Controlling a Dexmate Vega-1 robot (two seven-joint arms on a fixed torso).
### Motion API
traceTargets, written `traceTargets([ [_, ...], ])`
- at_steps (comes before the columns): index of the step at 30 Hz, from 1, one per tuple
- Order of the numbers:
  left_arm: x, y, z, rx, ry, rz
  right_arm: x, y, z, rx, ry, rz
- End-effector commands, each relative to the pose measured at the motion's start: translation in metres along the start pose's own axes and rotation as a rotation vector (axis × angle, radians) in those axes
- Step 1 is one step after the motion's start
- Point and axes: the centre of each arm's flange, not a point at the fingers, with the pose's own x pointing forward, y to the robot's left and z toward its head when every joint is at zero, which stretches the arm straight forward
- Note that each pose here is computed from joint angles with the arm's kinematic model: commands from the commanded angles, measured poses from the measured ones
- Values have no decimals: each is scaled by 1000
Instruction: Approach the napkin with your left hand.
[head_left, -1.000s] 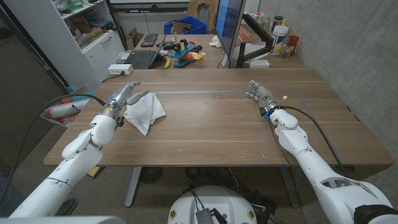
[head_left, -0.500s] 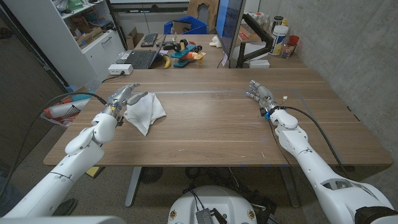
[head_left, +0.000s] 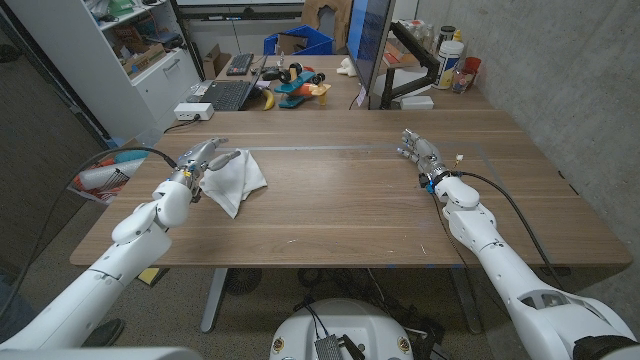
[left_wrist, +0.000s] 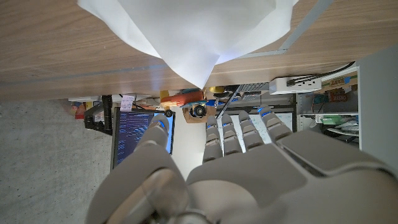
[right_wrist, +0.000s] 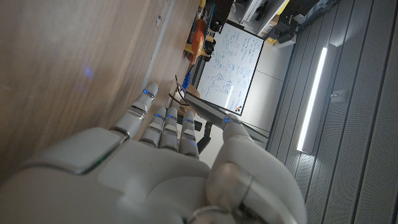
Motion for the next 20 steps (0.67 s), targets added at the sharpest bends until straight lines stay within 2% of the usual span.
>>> traceTargets([
  [1, 2, -8, -3, 0, 8, -19, -1, 3, 4, -5, -4, 2],
  [20, 9, -19, -1, -14, -1, -39, 1, 9, 8, -32, -2, 16],
])
